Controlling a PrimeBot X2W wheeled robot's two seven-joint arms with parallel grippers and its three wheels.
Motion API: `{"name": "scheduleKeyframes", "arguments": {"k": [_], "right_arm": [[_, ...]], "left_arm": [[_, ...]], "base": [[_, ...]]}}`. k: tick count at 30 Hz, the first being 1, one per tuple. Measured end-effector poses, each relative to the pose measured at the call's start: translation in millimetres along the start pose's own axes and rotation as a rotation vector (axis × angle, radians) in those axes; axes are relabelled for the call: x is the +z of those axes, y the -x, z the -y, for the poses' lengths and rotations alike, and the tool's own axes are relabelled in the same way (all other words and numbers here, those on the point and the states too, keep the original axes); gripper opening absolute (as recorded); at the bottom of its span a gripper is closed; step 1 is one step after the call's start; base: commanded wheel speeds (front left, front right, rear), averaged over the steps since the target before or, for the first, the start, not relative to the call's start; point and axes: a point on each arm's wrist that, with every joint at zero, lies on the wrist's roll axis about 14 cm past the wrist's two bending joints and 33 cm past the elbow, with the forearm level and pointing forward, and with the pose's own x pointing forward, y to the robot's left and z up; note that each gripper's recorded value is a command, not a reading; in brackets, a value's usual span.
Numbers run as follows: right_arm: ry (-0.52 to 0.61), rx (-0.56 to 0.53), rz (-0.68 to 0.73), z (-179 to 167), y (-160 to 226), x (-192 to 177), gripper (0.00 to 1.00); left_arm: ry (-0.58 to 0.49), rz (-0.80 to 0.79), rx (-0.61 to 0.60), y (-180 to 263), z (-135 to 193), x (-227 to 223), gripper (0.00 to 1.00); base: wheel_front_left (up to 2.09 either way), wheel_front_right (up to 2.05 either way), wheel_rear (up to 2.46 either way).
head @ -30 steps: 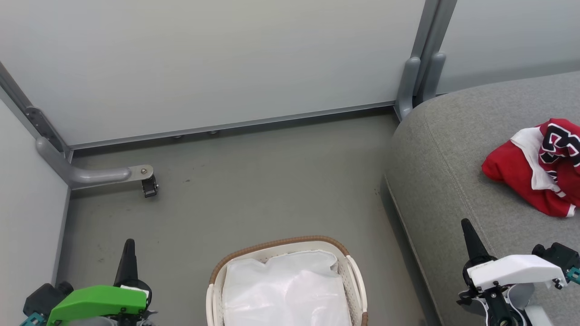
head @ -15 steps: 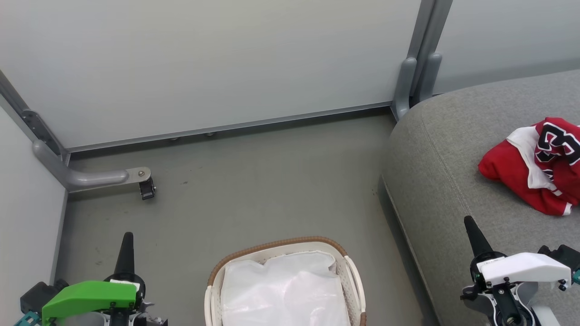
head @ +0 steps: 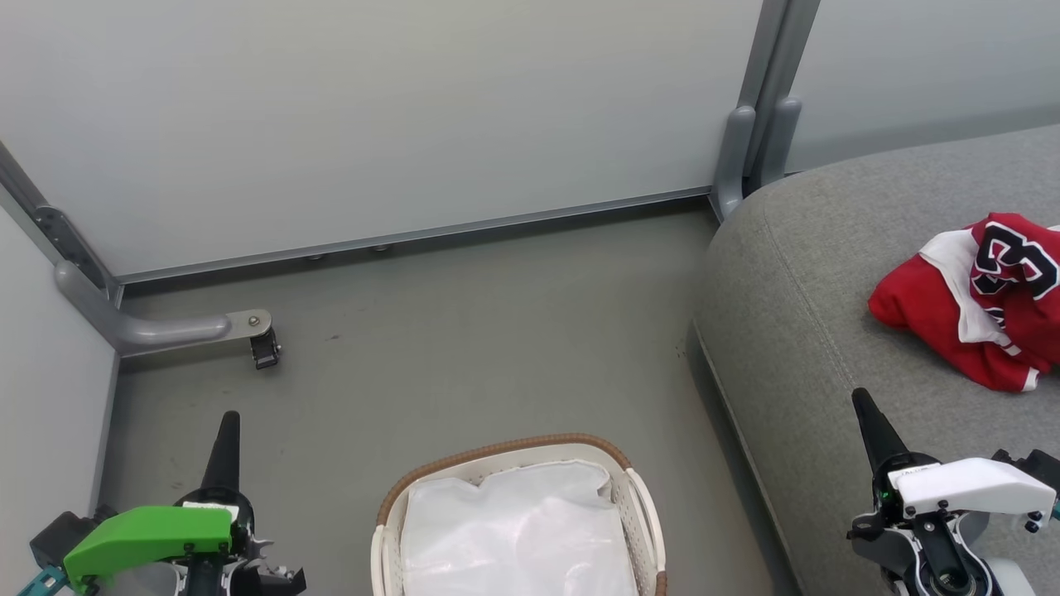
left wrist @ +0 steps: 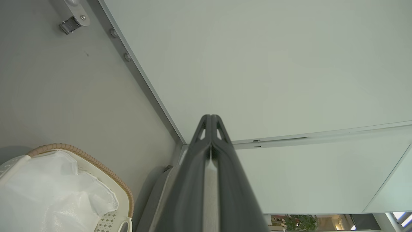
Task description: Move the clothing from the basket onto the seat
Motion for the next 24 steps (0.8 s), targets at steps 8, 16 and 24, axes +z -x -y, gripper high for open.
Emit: {"name": "scheduleKeyframes", "arguments": {"k": [8,16,24], "right_arm": [[-0.062,0.010,0.007,-2.4,0.9,4.0,0.00],[-0.122,0.024,0.014,-6.0,1.3,7.8,0.00],[-0.177,0.037,0.022,-8.7,2.4,12.0,0.00]], "left_arm": [[0.059,-0.008,-0.018,-2.3,5.3,-0.5,0.00],[0.117,-0.015,-0.036,-4.3,10.6,-0.8,0.00],[0.173,-0.021,-0.059,-7.1,17.6,-0.5,0.00]], "base": [[0.00,0.00,0.00],[0.00,0.00,0.00],[0.00,0.00,0.00]]}}
